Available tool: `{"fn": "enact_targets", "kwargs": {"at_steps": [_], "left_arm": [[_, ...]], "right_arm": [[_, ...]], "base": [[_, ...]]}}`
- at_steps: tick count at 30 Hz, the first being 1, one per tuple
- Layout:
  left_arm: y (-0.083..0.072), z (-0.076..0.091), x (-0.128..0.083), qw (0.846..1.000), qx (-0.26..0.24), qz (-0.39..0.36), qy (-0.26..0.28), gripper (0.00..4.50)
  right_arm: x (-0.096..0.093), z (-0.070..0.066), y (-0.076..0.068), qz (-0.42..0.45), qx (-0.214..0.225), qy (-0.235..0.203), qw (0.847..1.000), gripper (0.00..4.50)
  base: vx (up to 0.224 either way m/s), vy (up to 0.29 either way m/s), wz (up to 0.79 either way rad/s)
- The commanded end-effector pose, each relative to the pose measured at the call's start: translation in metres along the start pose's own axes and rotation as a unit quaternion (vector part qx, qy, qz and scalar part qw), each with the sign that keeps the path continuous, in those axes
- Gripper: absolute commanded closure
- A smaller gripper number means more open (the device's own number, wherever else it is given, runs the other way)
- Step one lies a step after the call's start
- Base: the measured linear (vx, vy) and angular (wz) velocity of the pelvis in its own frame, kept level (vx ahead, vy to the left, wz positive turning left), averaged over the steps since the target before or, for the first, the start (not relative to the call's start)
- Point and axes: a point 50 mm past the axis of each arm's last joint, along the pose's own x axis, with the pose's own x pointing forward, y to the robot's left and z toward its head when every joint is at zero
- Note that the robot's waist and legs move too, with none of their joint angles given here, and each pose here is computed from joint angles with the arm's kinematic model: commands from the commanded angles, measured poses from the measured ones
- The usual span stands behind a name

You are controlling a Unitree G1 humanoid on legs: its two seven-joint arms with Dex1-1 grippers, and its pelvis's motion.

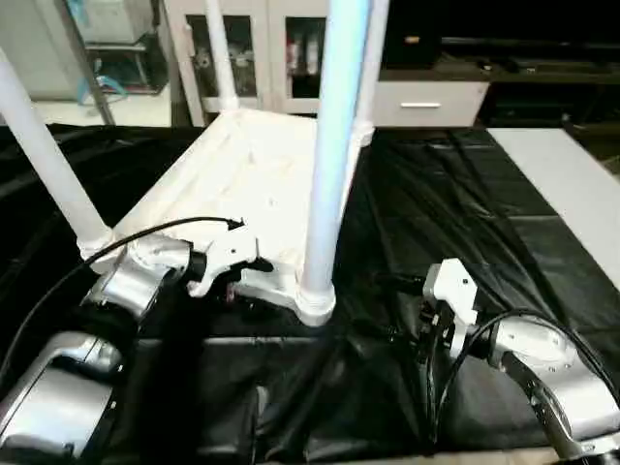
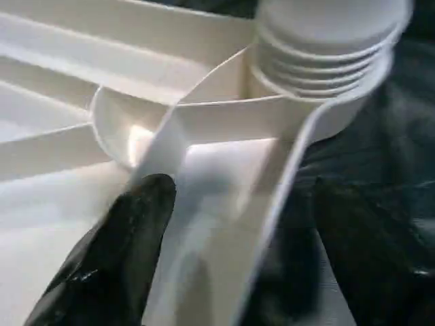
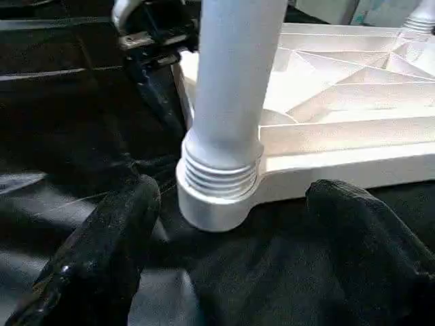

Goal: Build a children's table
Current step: Rotate table base

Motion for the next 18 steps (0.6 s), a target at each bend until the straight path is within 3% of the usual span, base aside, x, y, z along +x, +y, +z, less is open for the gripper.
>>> {"fn": "enact_targets", "kwargs": {"at_steps": [1, 10, 11, 18], "left_arm": [[0.0034, 0.0057, 0.0009, 1.0, 0.014, -0.003, 0.003, 1.07], [0.0071, 0.0059, 0.002, 0.999, 0.014, -0.022, 0.019, 1.6], [0.0073, 0.0053, 0.0017, 0.999, 0.012, -0.025, 0.023, 1.87], [0.0062, 0.0024, 0.0026, 0.999, 0.004, -0.038, 0.034, 2.42]], "right_arm": [[0.0, 0.0034, 0.0015, 0.009, -0.007, -0.001, 1.0, 0.68], [0.0002, 0.0018, 0.0015, 0.01, -0.006, 0.003, 1.0, 0.68], [0.0001, 0.0016, 0.0011, 0.01, -0.007, 0.004, 1.0, 0.68], [0.0005, 0.0014, 0.0024, 0.013, -0.004, 0.004, 1.0, 0.68]], "base": [[0.067, 0.001, -0.03], [0.014, 0.001, -0.01], [0.0, 0.0, 0.0], [0.0, 0.0, 0.0]]}}
